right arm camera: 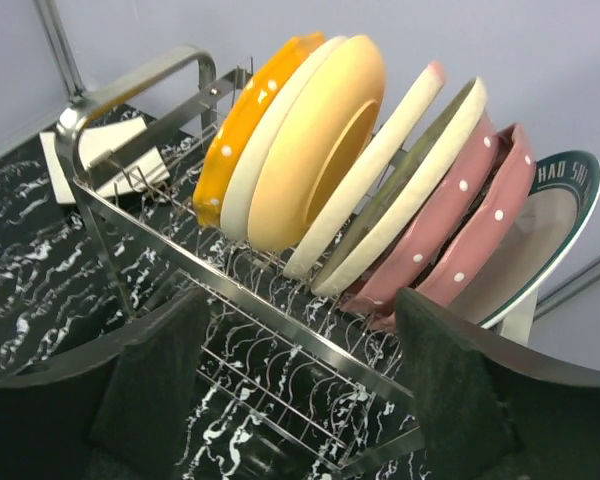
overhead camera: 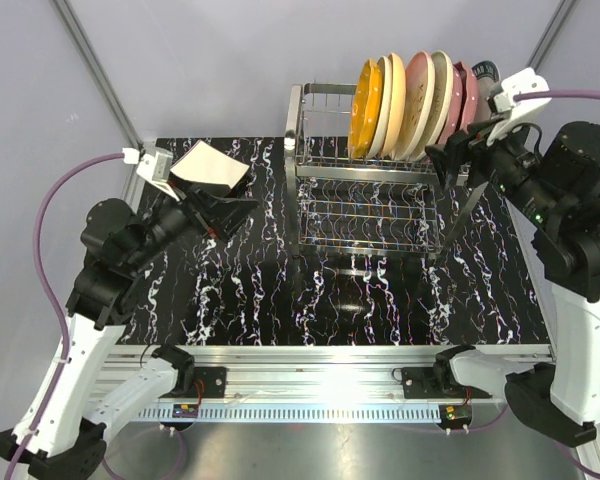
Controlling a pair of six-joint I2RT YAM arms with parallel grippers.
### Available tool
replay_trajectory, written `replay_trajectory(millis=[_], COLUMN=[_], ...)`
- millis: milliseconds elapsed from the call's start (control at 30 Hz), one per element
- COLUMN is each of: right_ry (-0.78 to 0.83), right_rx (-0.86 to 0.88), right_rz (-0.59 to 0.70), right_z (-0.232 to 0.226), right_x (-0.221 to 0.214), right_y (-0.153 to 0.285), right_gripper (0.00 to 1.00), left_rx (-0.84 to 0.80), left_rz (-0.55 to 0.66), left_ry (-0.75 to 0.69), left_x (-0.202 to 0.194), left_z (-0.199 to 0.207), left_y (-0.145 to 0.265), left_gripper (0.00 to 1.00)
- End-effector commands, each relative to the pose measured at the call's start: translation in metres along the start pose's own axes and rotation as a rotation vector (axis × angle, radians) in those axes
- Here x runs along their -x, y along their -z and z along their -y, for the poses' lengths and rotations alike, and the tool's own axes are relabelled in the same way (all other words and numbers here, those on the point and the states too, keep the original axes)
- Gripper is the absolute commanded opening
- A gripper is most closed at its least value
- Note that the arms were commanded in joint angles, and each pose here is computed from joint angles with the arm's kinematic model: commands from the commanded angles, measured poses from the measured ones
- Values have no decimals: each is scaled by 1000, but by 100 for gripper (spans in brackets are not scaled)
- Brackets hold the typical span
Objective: Unload the plates from the dish rack
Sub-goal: Grab a plate with the right arm
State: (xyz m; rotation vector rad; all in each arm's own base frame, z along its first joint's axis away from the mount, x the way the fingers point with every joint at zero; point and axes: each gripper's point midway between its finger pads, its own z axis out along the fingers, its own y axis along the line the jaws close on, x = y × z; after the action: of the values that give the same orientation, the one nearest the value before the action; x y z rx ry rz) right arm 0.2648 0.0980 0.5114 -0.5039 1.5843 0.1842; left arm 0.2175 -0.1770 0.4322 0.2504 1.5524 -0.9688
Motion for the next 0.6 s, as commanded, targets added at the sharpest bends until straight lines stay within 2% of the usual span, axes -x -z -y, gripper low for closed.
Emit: replay_trajectory(millis=[0,33,133,267,567], right_ry=[-77,-114,-180,-223,-324], right_rx=[22,41,58,9,-183], right_rz=[-12,-11,-40,-53,5], right_z=[-3,-7,-9,0,31], right_x=[11,17,17,17,24], right_y=[-16,-15,-39,-65,-74], right_gripper=[79,75,71,69,69], left_rx=[4,6,25,60,103], left_rz=[29,19,22,30,26], left_ry=[-40,-36,-40,-59,-68], left_x=[9,4,0,-2,-14], left_z=[5,4,1,-3,-12], left_y=[-4,-5,2,14,26], left_gripper=[99,99,99,99,99])
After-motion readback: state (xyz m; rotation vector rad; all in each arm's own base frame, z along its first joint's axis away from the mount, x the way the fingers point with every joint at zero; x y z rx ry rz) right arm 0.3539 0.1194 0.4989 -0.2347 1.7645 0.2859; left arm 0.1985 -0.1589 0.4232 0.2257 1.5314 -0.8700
